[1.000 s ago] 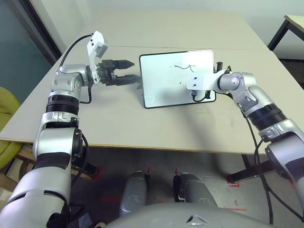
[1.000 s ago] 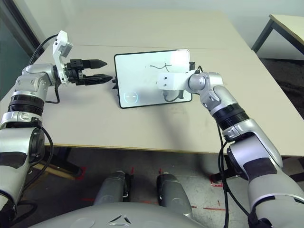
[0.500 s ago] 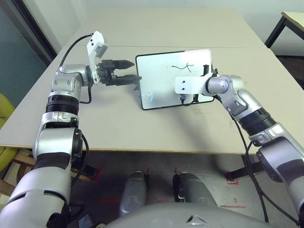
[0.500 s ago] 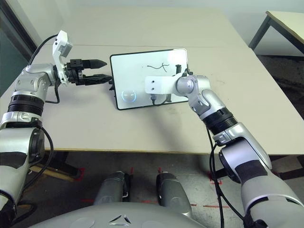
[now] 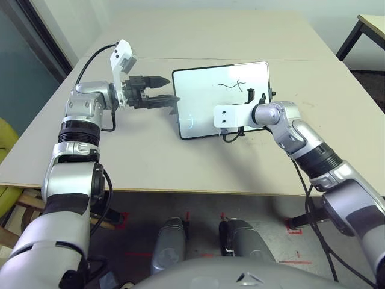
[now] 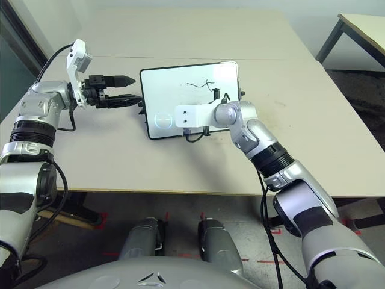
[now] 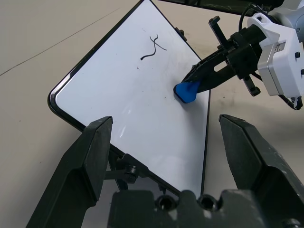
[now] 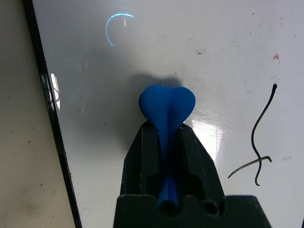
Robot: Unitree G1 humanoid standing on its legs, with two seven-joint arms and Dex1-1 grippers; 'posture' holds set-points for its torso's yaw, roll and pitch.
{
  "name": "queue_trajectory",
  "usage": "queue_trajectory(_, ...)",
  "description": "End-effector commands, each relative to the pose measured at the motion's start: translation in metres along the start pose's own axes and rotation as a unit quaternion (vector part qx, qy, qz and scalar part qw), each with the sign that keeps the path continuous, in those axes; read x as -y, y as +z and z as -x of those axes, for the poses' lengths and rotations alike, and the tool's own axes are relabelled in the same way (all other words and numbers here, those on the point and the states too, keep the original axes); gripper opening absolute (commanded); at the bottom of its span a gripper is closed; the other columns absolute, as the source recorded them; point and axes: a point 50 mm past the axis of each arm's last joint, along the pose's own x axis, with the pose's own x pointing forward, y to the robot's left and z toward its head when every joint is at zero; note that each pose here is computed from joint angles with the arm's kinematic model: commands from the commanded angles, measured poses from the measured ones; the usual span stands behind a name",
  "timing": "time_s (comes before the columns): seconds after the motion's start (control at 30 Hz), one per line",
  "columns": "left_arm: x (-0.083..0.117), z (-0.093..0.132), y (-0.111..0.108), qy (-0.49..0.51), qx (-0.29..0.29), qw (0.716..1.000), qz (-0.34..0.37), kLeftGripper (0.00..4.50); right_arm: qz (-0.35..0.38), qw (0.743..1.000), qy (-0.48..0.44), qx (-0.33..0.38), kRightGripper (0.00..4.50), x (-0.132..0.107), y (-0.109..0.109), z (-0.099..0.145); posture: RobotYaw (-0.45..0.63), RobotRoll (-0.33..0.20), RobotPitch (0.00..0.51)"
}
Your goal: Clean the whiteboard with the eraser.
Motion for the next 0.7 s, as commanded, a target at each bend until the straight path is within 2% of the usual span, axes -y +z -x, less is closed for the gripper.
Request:
queue_trajectory(0.03,0.001,0.001,-0.001,0.000,0.003,1.000,-0.001,4.50,-0.007,0.999,0.006,-0.034,0.24,-0.002,-0.019,0.002,0.14,0.000,0.067)
queue_trajectory(0.4,0.000,-0.002,0.000,-0.001,0.004,1.000,-0.002,4.50,-0.031,0.995,-0.028,-0.088,0.23,0.016,-0.059,0.020,0.12,0.000,0.058)
queue_trajectory(0.6,0.000,-0.003,0.001,-0.003,0.005,1.000,-0.003,4.50,-0.056,0.993,-0.048,-0.089,0.23,0.028,-0.065,0.026,0.12,0.000,0.057)
queue_trajectory(0.7,0.000,-0.003,0.001,-0.003,0.005,1.000,-0.003,4.50,-0.092,0.991,-0.063,-0.074,0.23,0.037,-0.062,0.029,0.12,0.000,0.061)
